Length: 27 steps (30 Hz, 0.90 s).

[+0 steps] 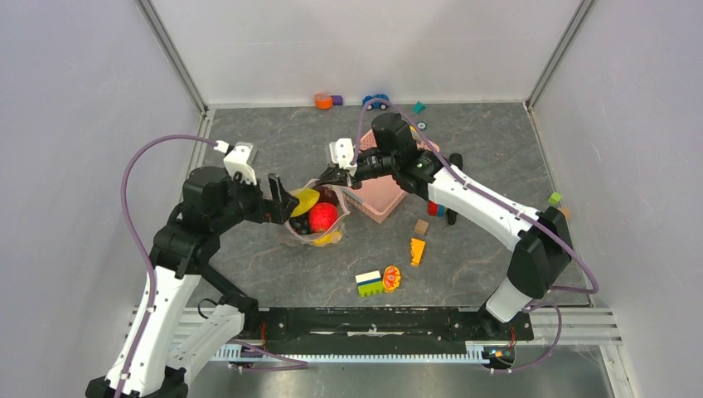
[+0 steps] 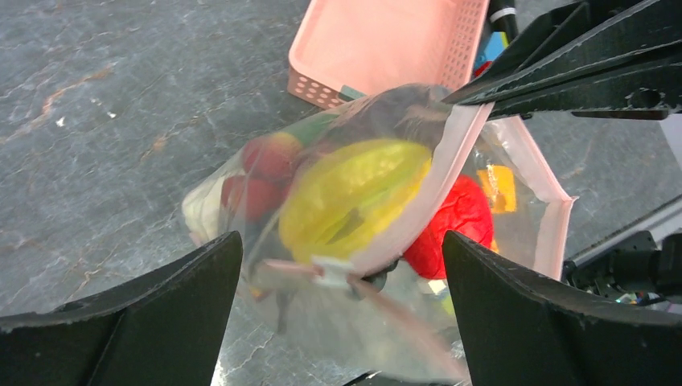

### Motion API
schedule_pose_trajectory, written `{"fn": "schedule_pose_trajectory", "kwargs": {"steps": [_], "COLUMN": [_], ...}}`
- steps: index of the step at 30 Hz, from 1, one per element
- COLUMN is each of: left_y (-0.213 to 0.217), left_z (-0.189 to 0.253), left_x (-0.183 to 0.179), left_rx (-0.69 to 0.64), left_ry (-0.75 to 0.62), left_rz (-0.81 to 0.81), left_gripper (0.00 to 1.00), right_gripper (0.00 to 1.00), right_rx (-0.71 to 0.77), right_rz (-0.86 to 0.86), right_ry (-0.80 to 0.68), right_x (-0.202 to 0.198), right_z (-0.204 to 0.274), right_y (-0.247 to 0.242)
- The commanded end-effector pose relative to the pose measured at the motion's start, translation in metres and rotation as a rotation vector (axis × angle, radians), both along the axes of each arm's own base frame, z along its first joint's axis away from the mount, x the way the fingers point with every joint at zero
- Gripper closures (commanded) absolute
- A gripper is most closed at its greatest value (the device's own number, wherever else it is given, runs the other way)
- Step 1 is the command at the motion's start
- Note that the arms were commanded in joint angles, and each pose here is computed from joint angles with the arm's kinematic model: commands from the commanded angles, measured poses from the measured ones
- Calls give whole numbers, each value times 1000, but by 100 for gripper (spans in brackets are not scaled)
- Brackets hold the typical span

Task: Place the food in the zip-top bag and seal the zipper
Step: Adjust the zipper food storage bag at the center of the board.

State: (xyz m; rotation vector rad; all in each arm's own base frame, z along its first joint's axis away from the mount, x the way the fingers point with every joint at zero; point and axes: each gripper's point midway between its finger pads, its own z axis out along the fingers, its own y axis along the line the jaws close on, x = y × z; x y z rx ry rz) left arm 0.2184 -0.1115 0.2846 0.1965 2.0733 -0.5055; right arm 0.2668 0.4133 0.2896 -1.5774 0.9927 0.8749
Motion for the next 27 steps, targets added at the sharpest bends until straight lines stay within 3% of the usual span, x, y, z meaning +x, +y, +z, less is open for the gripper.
{"fn": "schedule_pose_trajectory", "kwargs": {"steps": [1,9,20,27], "left_y": [-18,-21,-34,-42], "left_z": [22,37,21,9], "left_x": [-11,-33,-47,-51], "left_rx": [-38,-76,-87,-102], "left_ry": [-113,-231,-135,-99], "left_rz": [-148,-213,-322,-373], "left_gripper": [0,0,0,12], "right_gripper": [100,100,100,100], "right_rx": [54,26,-18,-32], "right_rz": [168,152,120,130], "right_ry": [-90,-73,-7,11], "right_x": [-24,-12,12,22], "right_z": [27,31,27,18], "right_y": [4,3,6,3]}}
